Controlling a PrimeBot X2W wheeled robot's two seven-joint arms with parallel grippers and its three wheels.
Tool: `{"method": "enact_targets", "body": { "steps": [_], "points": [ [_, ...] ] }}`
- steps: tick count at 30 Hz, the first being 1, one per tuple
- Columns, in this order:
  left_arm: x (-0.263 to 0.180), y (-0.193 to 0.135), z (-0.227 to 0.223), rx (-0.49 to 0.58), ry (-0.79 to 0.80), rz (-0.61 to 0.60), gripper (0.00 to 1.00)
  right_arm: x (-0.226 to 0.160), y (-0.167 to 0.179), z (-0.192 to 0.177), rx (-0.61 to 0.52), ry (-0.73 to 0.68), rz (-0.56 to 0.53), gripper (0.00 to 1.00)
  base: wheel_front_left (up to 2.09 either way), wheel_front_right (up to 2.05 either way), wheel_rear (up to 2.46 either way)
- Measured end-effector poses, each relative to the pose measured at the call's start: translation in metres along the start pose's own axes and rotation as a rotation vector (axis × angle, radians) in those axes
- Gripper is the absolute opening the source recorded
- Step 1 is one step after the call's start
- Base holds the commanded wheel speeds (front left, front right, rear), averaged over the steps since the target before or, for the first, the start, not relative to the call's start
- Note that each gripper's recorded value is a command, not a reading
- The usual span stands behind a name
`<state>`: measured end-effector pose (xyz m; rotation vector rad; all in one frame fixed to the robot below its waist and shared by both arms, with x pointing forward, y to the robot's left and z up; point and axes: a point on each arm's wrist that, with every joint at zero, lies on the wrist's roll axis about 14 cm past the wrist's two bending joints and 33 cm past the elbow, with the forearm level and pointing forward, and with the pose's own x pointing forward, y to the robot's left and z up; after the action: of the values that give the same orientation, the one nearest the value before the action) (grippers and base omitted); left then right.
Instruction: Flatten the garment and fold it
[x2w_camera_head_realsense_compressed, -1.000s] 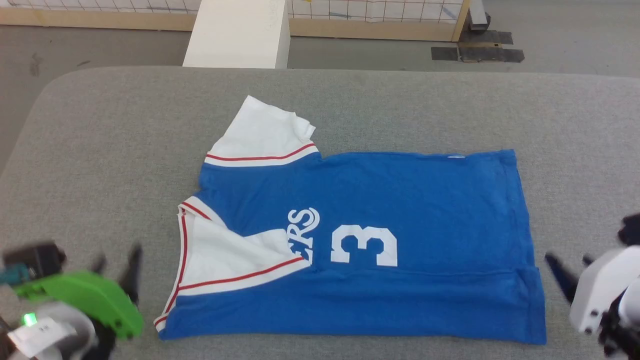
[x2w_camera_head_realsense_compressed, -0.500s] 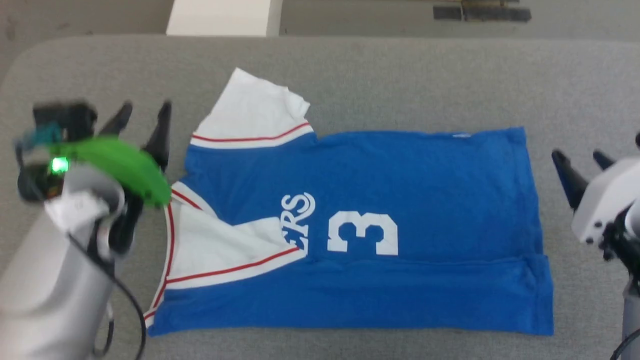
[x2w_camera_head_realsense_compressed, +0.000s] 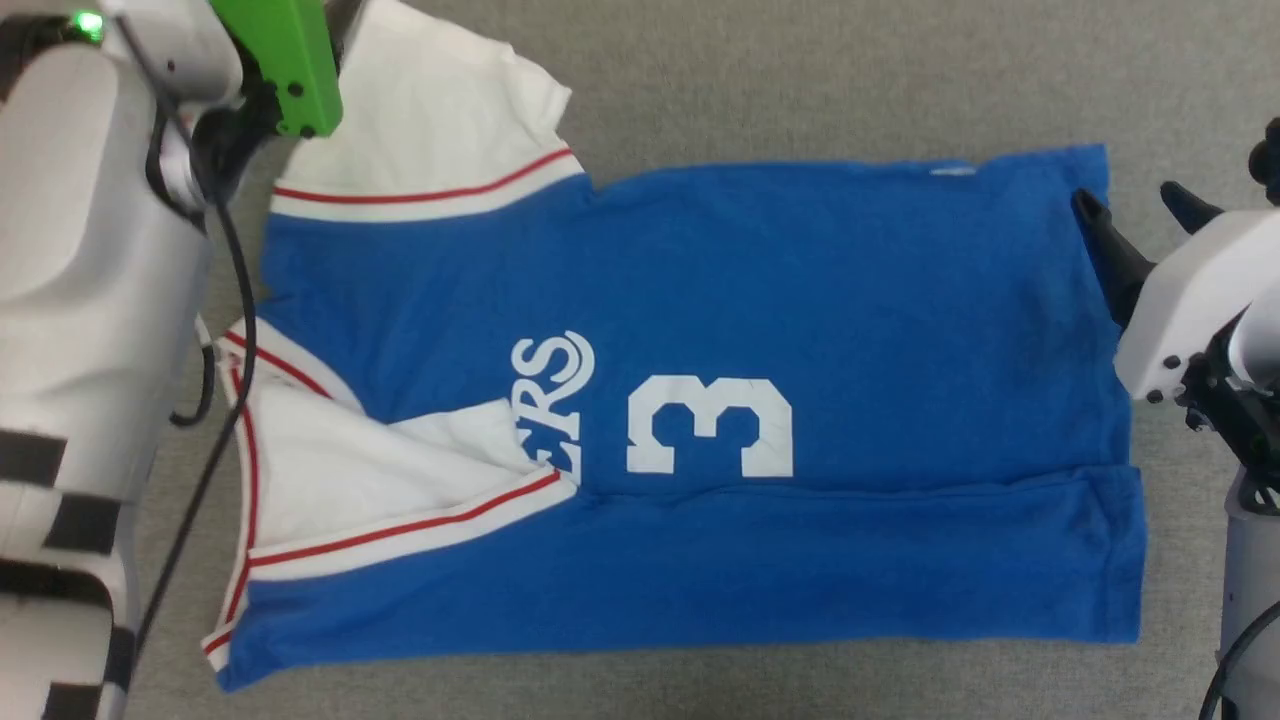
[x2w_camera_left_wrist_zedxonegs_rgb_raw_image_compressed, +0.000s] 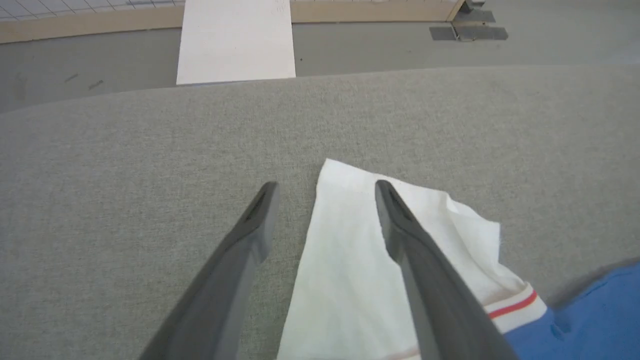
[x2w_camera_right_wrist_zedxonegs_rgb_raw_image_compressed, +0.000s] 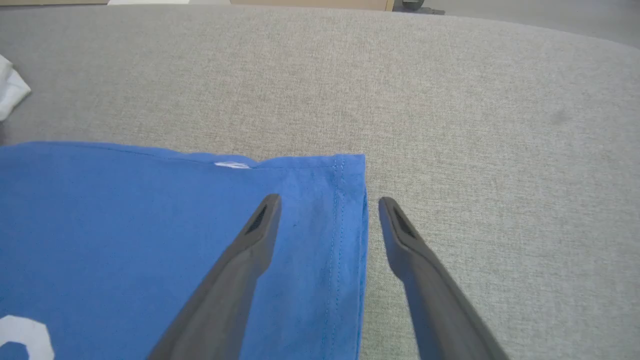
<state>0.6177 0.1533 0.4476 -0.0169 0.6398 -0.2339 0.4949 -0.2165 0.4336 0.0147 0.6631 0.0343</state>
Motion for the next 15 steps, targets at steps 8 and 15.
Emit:
{"method": "enact_targets", "body": {
  "steps": [8, 15],
  "points": [
    [0.038, 0.006, -0.063, 0.066, 0.332, 0.042, 1.00, 0.021, -0.004, -0.023, 0.000, 0.062, -0.010, 1.00, 0.00, 0.00, 0.00],
    [0.052, 0.005, -0.075, 0.009, 0.388, 0.023, 0.00, 0.028, -0.012, -0.034, 0.001, 0.089, -0.033, 1.00, 0.00, 0.00, 0.00]
  ]
}}
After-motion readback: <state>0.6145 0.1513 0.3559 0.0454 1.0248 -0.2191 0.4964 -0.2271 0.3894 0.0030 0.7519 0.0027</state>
